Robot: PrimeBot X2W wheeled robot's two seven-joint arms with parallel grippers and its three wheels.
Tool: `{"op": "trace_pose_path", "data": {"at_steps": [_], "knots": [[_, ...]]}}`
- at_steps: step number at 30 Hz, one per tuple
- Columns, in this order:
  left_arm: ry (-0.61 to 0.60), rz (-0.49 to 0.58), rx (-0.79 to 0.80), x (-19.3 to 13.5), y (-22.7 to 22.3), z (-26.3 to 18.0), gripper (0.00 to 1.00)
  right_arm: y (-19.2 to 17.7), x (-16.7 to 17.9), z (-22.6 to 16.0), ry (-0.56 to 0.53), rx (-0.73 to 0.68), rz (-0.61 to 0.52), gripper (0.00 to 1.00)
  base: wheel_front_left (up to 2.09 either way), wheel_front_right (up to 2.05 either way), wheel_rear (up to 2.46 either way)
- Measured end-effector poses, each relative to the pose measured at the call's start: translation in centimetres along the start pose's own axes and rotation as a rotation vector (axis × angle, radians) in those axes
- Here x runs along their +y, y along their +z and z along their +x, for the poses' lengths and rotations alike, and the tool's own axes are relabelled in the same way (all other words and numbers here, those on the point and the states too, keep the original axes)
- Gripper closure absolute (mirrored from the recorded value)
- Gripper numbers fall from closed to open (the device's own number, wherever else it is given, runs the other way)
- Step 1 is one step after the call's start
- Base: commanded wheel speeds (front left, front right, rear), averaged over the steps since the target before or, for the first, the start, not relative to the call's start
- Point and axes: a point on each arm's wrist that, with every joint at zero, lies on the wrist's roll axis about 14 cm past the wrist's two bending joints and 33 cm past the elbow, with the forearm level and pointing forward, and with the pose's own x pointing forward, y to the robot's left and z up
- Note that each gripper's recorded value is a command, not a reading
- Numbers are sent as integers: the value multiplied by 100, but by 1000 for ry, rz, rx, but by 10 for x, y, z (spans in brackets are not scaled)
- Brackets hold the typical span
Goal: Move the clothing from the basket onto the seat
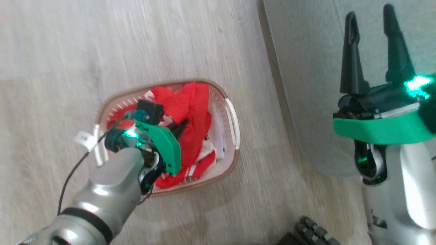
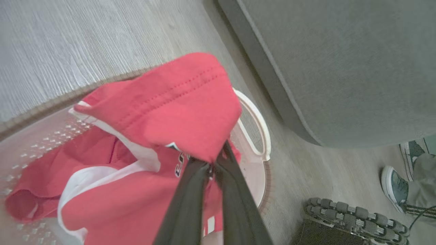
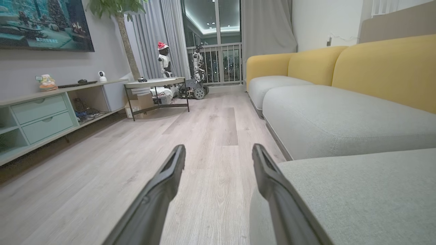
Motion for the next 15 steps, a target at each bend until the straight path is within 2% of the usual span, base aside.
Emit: {"op": "trace_pose_path", "data": {"at_steps": [6, 15], "knots": [[9, 24, -112, -15, 24, -32, 100, 23, 12, -11, 18, -35, 23, 0, 0, 0, 0], [5, 87, -300, -37, 70, -75, 100, 38, 30, -30, 50, -42, 63, 0, 0, 0, 0]]}}
